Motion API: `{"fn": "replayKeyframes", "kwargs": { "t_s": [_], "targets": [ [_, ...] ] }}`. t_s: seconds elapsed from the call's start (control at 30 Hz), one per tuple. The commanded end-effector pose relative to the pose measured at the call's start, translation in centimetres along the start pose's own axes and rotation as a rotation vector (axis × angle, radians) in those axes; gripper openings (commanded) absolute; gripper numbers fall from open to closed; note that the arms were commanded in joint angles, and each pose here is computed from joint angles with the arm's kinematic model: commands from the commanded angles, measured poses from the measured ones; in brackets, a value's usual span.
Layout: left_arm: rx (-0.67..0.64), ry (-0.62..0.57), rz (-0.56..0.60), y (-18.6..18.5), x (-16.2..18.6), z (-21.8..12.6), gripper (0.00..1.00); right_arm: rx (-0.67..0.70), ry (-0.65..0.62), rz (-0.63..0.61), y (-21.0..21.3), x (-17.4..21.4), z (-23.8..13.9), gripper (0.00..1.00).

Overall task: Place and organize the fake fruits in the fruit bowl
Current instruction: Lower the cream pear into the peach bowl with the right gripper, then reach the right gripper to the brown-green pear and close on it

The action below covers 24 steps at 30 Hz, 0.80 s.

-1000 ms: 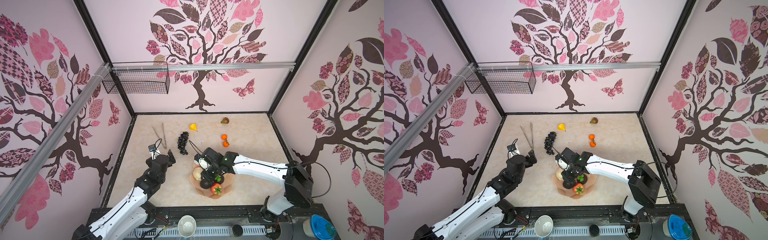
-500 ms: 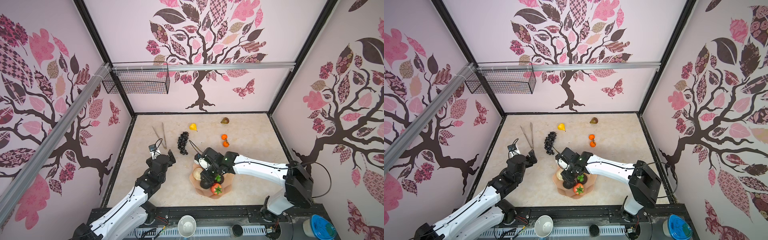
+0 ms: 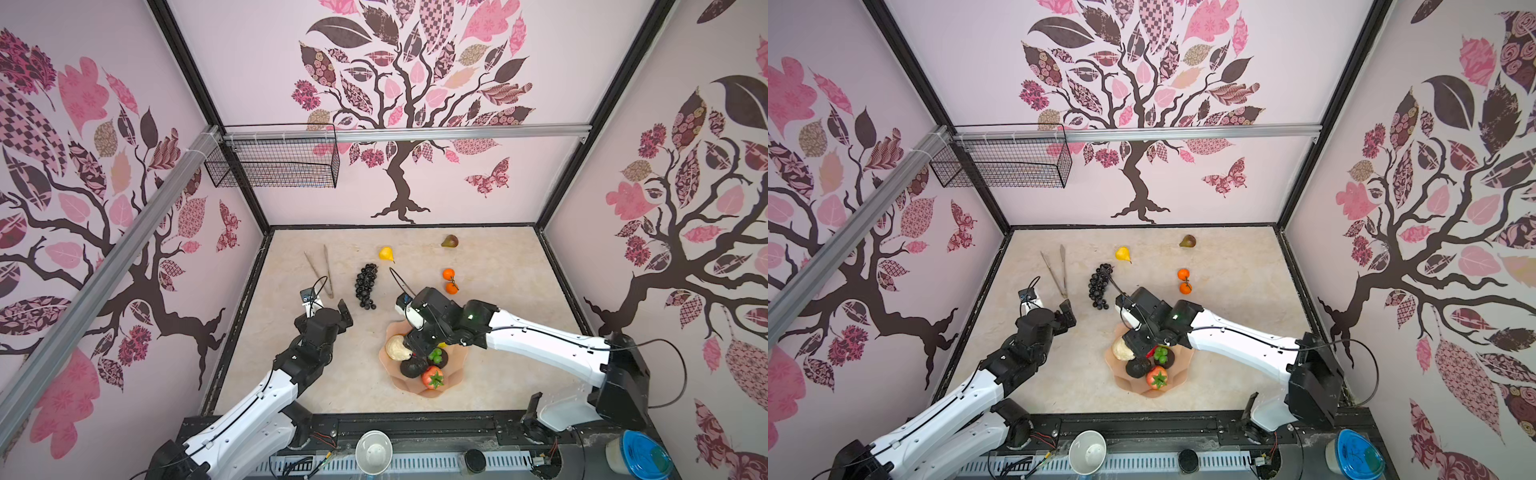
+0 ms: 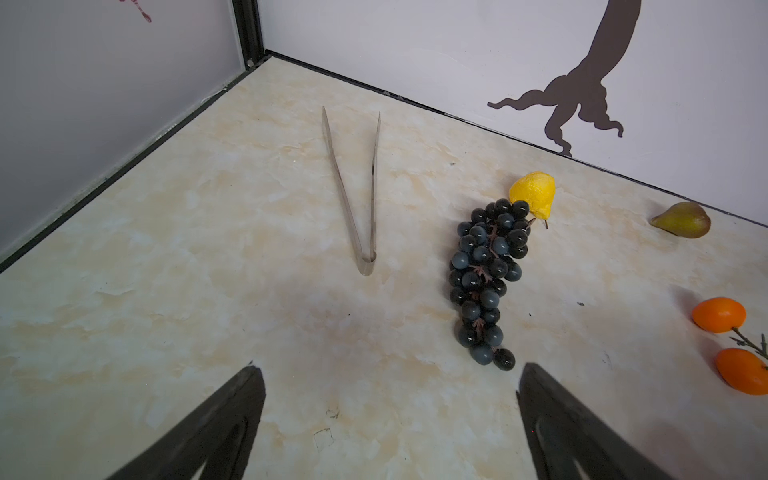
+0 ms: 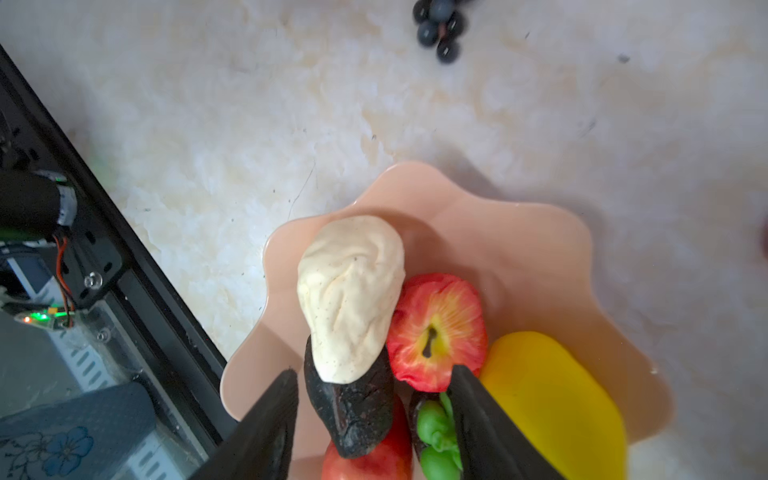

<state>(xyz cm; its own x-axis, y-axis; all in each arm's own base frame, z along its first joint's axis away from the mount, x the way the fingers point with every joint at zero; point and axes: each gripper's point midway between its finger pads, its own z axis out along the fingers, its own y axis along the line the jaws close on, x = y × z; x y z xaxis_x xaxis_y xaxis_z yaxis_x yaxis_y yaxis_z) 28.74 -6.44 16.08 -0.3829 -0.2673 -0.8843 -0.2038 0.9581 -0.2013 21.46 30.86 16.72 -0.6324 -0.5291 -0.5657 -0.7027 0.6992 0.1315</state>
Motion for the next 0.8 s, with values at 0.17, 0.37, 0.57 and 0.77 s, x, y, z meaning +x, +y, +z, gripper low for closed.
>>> {"fn": "replayKeyframes", "kwargs": {
  "t_s": [0.17, 0.37, 0.57, 0.77],
  "targets": [
    [0.042, 0.012, 0.018, -0.6, 0.8, 0.4, 0.98, 0.277, -0.411, 0.274, -12.9, -7.7, -7.2, 0.71],
    [0.073, 0.035, 0.037, -1.4, 1.0, 0.5, 0.98, 0.353, -0.534, 0.554, -23.0, -8.7, -6.4, 0.75],
    [0.093, 0.030, 0.030, -1.6, 0.8, 0.2, 0.98, 0.436, -0.523, 0.659, -30.9, -9.7, -2.4, 0.78],
    [0.101, 0.032, 0.025, -1.6, 0.7, 0.0, 0.98, 0.489, -0.449, 0.669, -36.7, -10.6, 3.1, 0.80]
  ]
}}
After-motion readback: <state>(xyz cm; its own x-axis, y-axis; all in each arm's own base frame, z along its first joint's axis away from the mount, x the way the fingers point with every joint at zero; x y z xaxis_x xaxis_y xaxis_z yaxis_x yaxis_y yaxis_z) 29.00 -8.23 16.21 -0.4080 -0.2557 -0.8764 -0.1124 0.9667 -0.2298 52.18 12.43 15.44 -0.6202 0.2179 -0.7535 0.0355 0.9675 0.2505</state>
